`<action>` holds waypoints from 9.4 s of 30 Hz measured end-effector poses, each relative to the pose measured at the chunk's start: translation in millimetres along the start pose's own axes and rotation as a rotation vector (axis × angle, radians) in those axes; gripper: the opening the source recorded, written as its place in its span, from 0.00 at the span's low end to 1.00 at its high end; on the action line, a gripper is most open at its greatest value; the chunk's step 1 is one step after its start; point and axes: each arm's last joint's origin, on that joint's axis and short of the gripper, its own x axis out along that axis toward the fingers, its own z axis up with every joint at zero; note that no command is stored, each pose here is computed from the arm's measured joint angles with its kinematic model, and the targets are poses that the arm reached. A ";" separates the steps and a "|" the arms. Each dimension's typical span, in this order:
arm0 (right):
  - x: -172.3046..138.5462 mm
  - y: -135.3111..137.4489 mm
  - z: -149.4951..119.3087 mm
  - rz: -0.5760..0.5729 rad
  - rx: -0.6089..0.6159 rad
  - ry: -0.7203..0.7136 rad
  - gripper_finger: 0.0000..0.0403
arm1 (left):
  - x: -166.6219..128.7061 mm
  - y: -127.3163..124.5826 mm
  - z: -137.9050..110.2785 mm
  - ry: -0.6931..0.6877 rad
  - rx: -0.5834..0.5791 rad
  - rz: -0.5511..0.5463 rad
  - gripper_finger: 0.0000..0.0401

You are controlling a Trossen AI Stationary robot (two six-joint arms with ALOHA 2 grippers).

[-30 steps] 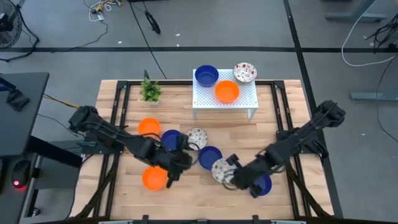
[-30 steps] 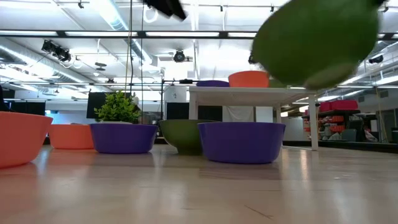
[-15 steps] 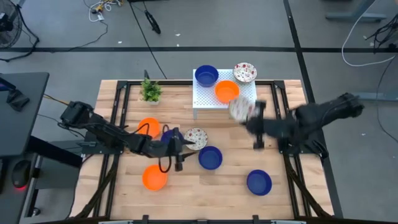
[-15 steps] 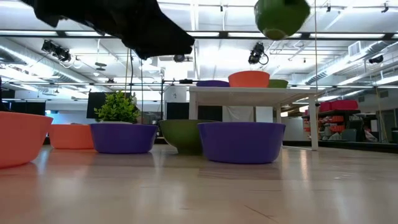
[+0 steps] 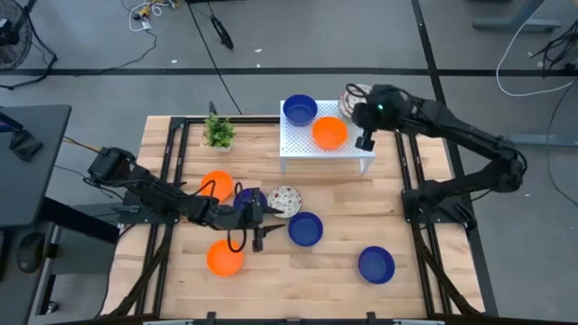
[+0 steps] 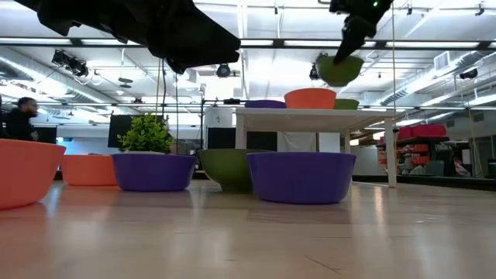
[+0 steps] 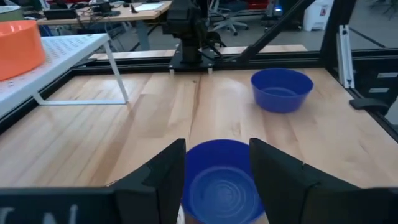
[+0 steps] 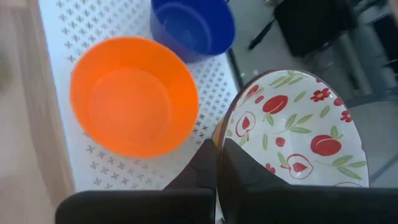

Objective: Pick & Place Mini bowls
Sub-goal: Stack the white red patterned bowl on top of the other white red patterned bowl on the shelf, then stack the blue bowl on top of the other blue bowl on the shelf

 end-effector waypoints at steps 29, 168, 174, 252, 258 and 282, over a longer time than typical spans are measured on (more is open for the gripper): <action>59.3 -37.0 -15.2 0.065 0.158 0.108 0.02 | 0.1 -1.1 -0.3 0.005 0.000 -0.041 0.45; -70.0 78.3 -34.3 0.384 0.337 -0.388 0.00 | -4.9 -11.0 -0.9 -0.002 0.001 -0.050 0.45; -76.4 157.2 -49.5 0.582 0.225 -0.518 0.00 | -5.0 -11.4 1.3 -0.025 0.031 -0.052 0.45; -45.3 295.0 -129.2 0.809 0.086 -0.734 0.02 | 59.6 149.9 243.3 0.288 0.218 0.141 0.01; -45.0 295.0 -129.4 0.802 0.074 -0.736 0.02 | 82.8 224.5 210.6 0.404 0.154 0.191 0.01; -43.9 295.3 -130.6 0.805 0.081 -0.715 0.02 | 125.3 257.5 151.9 0.640 0.234 0.266 0.01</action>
